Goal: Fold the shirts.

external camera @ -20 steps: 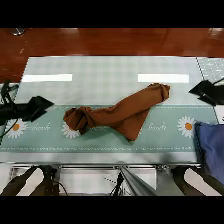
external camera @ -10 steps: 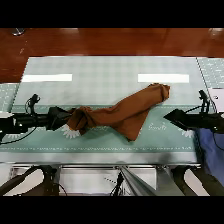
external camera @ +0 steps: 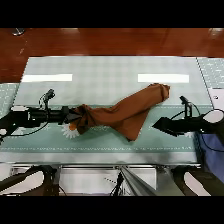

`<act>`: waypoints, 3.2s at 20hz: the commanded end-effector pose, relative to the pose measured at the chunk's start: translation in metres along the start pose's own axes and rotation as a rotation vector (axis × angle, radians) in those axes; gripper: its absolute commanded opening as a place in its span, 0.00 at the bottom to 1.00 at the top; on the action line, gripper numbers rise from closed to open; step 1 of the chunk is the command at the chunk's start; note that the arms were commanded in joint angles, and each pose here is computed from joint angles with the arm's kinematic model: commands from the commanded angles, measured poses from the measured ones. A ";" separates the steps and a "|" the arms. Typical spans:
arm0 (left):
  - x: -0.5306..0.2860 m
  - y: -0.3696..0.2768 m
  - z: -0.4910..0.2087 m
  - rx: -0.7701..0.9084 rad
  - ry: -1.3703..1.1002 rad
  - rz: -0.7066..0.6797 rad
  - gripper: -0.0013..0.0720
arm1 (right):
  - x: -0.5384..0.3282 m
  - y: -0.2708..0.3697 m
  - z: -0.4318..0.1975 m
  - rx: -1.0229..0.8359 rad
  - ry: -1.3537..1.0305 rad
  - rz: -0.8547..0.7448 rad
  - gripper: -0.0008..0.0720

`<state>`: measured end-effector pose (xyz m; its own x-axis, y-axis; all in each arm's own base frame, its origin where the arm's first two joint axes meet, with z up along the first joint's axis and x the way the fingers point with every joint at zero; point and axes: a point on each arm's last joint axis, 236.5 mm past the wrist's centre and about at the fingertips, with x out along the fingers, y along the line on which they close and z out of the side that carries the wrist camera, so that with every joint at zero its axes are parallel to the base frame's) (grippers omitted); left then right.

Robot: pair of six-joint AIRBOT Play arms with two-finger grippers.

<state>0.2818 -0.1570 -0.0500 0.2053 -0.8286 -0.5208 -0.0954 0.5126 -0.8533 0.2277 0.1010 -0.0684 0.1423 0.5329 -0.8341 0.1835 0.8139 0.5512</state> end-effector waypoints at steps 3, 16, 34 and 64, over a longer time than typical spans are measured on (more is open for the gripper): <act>0.000 -0.006 0.006 0.026 -0.004 -0.007 0.05 | 0.036 0.024 -0.010 -0.003 0.094 0.049 0.86; 0.001 -0.006 0.005 0.023 -0.003 -0.007 0.05 | 0.085 0.078 0.048 -0.062 0.168 0.115 0.60; -0.331 -0.418 0.064 0.929 -1.010 -0.027 0.05 | -0.431 0.347 0.101 -0.868 -1.035 0.168 0.05; -0.126 -0.137 0.183 0.494 -0.668 0.296 0.05 | -0.144 0.131 0.214 -0.317 -0.577 -0.090 0.05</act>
<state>0.4002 -0.0668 0.1901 0.8046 -0.4192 -0.4206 0.1861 0.8506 -0.4917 0.3892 0.0853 0.1767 0.6632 0.3330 -0.6702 -0.1358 0.9342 0.3298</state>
